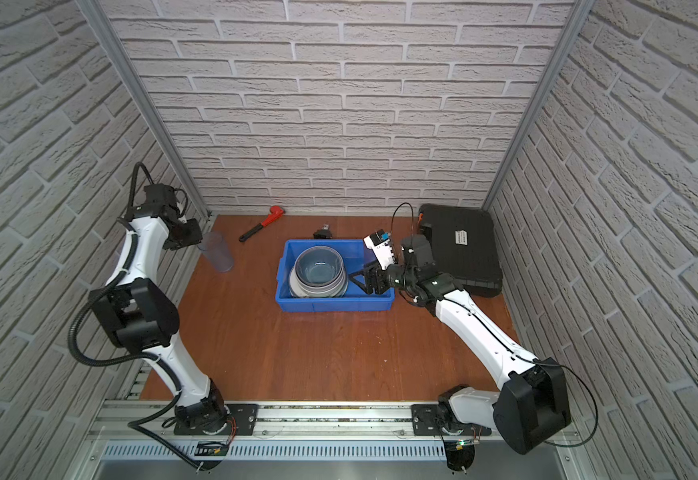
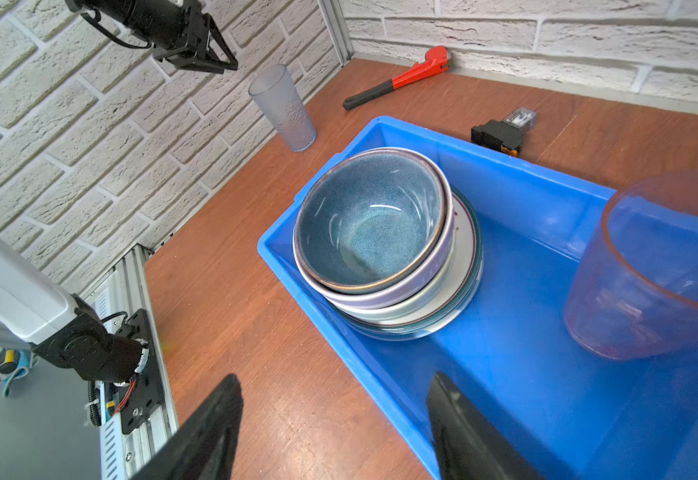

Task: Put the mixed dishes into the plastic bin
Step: 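Lower the left gripper over the clear frosted cup and grip it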

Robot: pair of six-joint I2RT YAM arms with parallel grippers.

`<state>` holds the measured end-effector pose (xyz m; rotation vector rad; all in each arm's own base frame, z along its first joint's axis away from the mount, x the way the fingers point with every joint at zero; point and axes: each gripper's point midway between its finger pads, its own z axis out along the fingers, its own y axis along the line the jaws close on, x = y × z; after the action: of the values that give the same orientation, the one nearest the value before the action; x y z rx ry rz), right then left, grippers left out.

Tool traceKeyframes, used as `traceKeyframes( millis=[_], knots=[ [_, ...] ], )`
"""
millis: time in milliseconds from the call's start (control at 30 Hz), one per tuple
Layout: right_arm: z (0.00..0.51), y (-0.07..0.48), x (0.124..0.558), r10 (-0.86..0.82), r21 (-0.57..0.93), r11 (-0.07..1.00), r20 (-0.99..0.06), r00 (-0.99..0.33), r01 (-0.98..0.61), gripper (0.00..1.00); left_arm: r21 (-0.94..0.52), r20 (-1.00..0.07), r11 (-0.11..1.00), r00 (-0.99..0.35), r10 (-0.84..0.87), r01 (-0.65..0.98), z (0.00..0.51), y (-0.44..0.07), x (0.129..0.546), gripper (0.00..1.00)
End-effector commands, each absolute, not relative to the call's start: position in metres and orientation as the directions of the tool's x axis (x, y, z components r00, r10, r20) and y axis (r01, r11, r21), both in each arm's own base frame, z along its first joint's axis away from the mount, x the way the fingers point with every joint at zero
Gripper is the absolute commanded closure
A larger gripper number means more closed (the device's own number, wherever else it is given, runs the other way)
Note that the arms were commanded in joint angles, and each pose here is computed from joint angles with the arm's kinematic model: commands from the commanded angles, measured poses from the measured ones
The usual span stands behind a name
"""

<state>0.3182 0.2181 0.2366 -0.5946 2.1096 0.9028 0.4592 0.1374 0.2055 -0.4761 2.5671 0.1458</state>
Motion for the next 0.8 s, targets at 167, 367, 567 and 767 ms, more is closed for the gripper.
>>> traceKeyframes(
  millis=[167, 367, 567, 767],
  knots=[
    [0.223, 0.226, 0.308, -0.108, 0.461, 0.59, -0.769, -0.63, -0.663, 0.29, 0.014, -0.472, 0.945, -0.835, -0.282, -0.327, 0.2, 0.142, 0.476, 0.6],
    [0.215, 0.225, 0.306, -0.129, 0.457, 0.597, -0.757, -0.641, -0.66, 0.29, 0.056, -0.411, 0.941, -0.867, -0.281, -0.332, 0.18, 0.152, 0.481, 0.61],
    [0.213, 0.225, 0.305, -0.127, 0.468, 0.597, -0.747, -0.653, -0.652, 0.29, 0.067, -0.372, 0.939, -0.881, -0.291, -0.339, 0.162, 0.155, 0.484, 0.62],
    [0.214, 0.225, 0.305, -0.122, 0.473, 0.598, -0.744, -0.656, -0.648, 0.29, 0.069, -0.353, 0.938, -0.887, -0.296, -0.34, 0.151, 0.158, 0.486, 0.68]
  ],
)
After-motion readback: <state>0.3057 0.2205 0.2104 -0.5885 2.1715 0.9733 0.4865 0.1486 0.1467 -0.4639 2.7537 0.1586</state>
